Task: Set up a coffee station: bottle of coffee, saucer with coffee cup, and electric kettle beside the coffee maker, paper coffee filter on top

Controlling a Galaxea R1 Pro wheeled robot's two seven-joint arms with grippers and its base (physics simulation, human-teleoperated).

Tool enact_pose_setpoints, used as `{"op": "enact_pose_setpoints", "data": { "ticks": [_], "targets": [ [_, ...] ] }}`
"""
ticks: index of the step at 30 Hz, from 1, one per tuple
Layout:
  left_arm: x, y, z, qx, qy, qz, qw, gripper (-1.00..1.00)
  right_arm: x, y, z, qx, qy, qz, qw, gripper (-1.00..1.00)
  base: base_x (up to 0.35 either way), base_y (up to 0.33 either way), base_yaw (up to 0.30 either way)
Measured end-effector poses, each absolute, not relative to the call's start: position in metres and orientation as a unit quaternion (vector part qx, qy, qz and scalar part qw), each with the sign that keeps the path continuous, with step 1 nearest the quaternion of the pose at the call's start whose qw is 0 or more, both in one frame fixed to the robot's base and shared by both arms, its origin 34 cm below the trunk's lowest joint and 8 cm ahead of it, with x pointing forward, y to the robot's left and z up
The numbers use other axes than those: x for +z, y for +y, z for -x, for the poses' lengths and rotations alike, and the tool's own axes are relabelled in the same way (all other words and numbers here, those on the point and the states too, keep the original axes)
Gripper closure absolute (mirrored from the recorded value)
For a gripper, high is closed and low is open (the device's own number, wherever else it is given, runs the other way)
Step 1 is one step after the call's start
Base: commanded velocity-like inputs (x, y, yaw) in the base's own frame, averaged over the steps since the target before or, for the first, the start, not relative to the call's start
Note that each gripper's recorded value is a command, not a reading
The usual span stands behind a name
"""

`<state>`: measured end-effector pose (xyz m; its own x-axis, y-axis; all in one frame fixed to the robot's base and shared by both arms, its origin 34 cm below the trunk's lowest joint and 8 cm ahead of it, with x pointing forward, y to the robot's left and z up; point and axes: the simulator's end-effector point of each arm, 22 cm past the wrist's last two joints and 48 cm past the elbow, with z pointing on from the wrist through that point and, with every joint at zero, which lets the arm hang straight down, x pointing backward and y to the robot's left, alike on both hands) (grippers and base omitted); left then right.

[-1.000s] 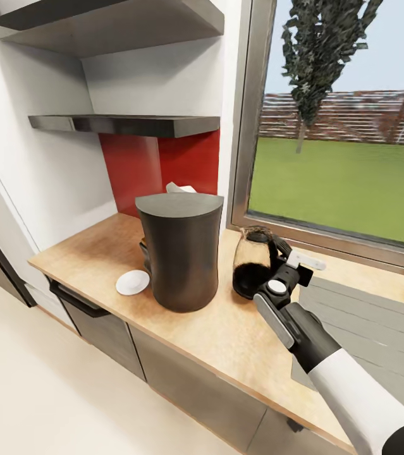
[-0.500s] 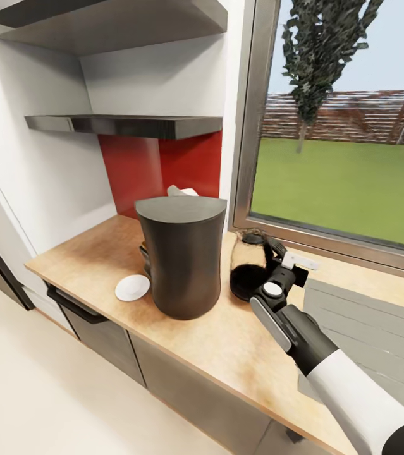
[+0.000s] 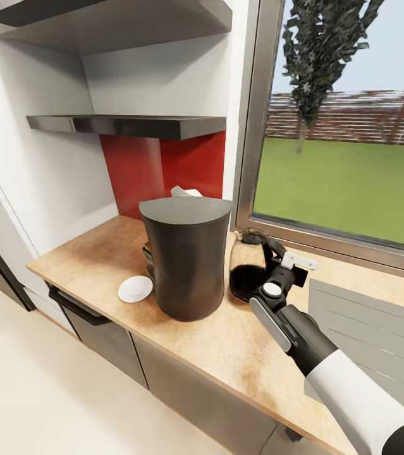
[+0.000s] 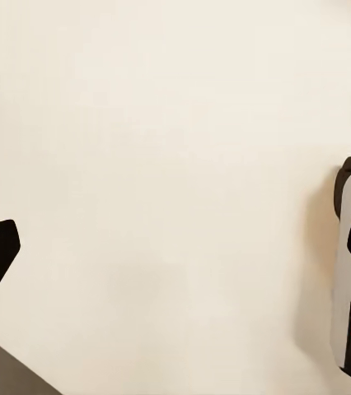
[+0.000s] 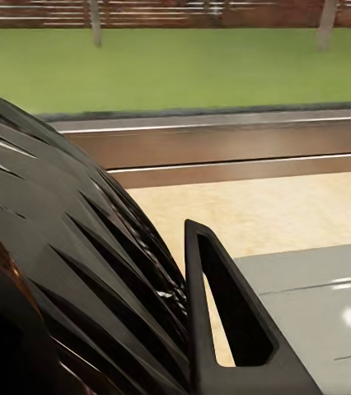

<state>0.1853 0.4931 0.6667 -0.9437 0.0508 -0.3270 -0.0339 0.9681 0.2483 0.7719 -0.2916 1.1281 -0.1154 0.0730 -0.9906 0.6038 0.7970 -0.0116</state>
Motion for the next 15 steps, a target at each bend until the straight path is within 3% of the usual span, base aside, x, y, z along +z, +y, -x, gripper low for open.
{"op": "enact_pose_setpoints", "data": {
  "ticks": [15],
  "targets": [
    [0.6667, 0.4930, -0.1854, 0.126, 0.978, -0.004, 0.168, -1.00, 1.1222, -0.2938, -0.7715, -0.217, 0.719, -0.237, 0.617, 1.00, 0.000, 0.000, 0.000]
  ]
}}
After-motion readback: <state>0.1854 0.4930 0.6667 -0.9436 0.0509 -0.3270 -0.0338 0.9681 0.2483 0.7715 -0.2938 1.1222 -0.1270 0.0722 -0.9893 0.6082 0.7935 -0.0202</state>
